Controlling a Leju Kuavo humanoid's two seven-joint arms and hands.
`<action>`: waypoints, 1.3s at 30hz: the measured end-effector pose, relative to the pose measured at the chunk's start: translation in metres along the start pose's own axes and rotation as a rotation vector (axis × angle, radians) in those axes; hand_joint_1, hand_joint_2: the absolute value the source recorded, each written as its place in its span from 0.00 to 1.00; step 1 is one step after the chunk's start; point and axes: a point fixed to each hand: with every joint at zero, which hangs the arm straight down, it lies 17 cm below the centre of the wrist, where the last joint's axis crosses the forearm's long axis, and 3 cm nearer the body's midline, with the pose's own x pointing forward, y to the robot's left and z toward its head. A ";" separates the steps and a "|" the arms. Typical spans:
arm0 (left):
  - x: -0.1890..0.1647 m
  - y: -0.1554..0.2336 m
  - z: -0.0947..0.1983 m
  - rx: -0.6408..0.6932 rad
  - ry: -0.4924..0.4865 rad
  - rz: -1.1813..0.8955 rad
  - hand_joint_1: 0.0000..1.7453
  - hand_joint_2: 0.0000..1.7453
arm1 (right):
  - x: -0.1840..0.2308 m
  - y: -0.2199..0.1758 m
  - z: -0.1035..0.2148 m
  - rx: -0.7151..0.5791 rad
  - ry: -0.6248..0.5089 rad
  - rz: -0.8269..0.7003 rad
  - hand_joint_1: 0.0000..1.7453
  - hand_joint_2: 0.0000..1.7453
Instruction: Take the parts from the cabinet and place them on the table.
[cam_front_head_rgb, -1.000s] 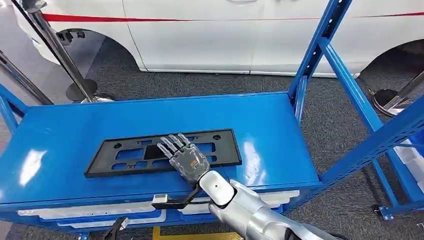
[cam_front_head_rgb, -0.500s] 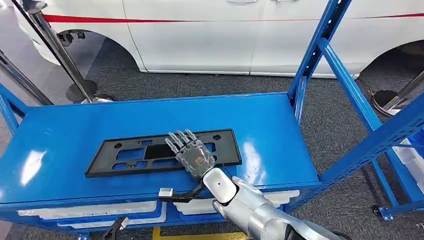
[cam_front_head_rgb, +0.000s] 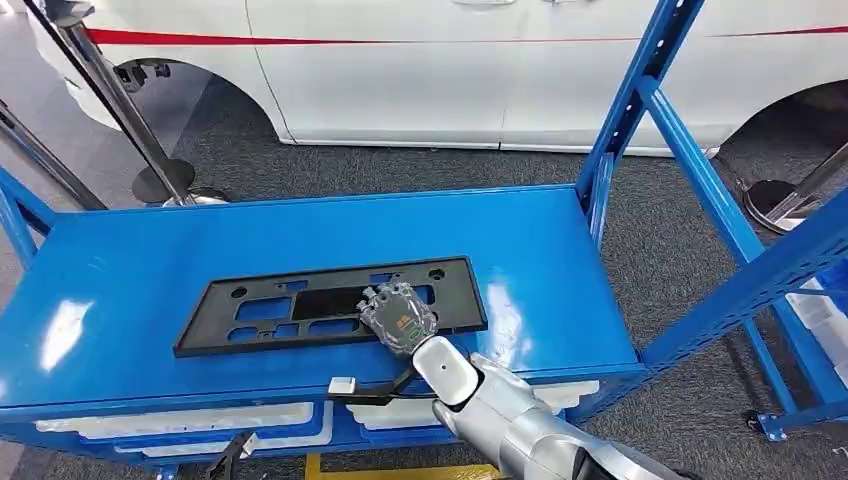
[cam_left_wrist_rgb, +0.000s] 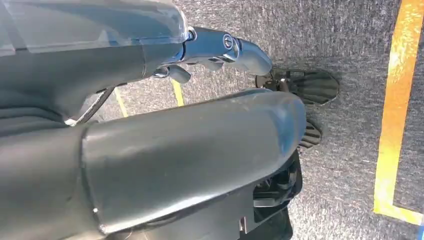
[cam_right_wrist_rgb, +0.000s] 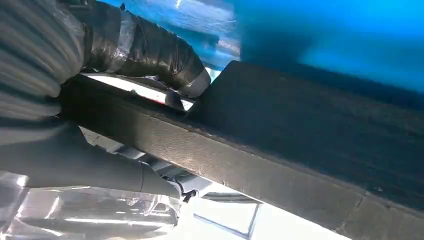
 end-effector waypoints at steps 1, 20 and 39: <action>0.000 -0.001 0.000 -0.003 -0.001 0.002 0.00 0.00 | 0.000 0.000 0.000 -0.002 -0.002 -0.003 1.00 1.00; -0.012 0.015 0.007 -0.075 -0.030 0.051 0.00 1.00 | 0.021 -0.003 -0.006 0.038 -0.014 -0.042 1.00 1.00; -0.042 0.120 0.036 0.015 -0.009 0.088 0.00 1.00 | 0.078 -0.105 -0.033 -0.173 -0.080 -0.239 1.00 1.00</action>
